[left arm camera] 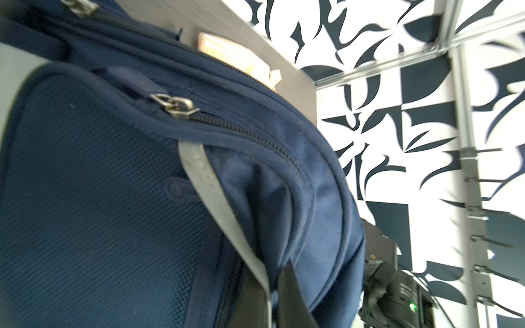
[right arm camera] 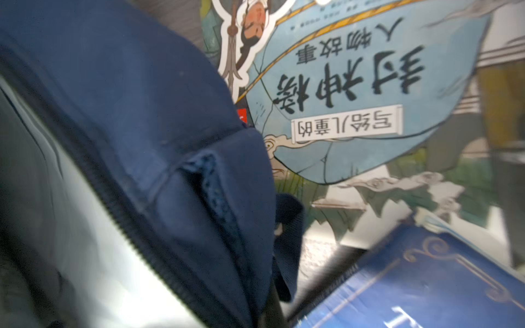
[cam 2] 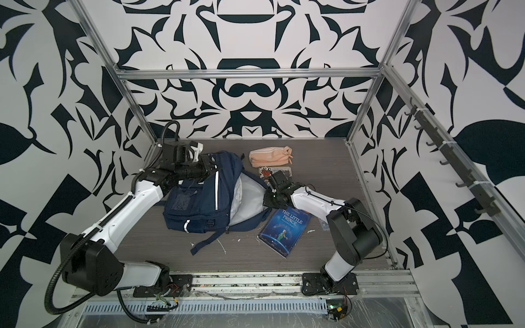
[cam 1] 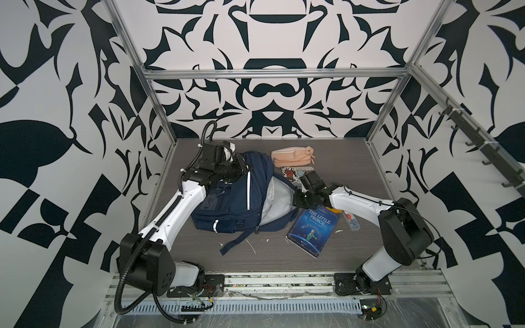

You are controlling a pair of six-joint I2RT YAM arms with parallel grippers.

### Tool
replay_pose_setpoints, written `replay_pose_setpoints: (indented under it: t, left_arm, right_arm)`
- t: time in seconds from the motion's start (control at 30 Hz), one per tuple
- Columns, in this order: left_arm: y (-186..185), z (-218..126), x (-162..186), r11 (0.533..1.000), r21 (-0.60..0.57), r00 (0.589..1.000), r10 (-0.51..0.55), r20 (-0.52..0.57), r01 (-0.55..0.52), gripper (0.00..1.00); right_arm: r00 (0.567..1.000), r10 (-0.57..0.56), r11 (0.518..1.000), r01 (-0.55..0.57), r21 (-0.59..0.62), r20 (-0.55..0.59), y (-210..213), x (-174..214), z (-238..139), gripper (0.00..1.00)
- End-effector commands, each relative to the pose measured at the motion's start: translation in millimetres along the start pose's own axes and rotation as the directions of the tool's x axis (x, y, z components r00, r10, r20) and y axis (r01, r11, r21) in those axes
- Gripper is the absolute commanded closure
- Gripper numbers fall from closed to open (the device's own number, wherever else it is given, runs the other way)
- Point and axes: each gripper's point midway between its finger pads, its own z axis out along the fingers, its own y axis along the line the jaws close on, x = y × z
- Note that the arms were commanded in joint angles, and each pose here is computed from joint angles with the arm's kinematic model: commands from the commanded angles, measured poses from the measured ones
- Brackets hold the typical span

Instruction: Pack the student bag

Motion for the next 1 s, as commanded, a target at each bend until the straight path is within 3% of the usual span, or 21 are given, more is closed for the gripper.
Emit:
replay_pose_setpoints:
  t: [0.0, 0.2, 0.5, 0.63, 0.7, 0.83, 0.97]
  left_arm:
    - [-21, -34, -21, 0.995, 0.076, 0.995, 0.061, 0.083, -0.067, 1.00]
    - [2, -74, -45, 0.999, 0.023, 0.982, 0.025, 0.189, -0.030, 1.00]
    - [-2, -105, -59, 0.999, 0.020, 0.959, 0.023, 0.281, -0.029, 1.00]
    - [-18, -101, -52, 0.994, 0.070, 0.967, 0.061, 0.248, -0.080, 1.00]
    - [-21, -93, -43, 0.992, 0.097, 0.977, 0.065, 0.203, -0.086, 1.00]
    - [-19, -79, -20, 0.986, 0.136, 0.990, 0.076, 0.118, -0.092, 1.00]
    - [-16, -70, 1, 0.981, 0.167, 0.995, 0.095, 0.044, -0.101, 1.00]
  right_arm:
    - [0.997, -0.052, 0.993, 0.046, 0.105, 0.055, -21, -3, -18, 1.00]
    - [0.992, -0.102, 0.975, 0.085, 0.206, 0.074, -47, 3, -31, 1.00]
    - [0.992, -0.117, 0.955, 0.099, 0.279, 0.049, -71, 12, -36, 1.00]
    - [0.987, -0.153, 0.959, 0.137, 0.249, 0.049, -60, 6, -39, 1.00]
    - [0.981, -0.186, 0.970, 0.175, 0.171, 0.053, -41, 0, -40, 1.00]
    - [0.964, -0.241, 0.970, 0.241, 0.014, 0.109, 6, -12, -52, 0.85]
    - [0.945, -0.255, 0.941, 0.292, -0.172, 0.206, 58, -15, -80, 0.51]
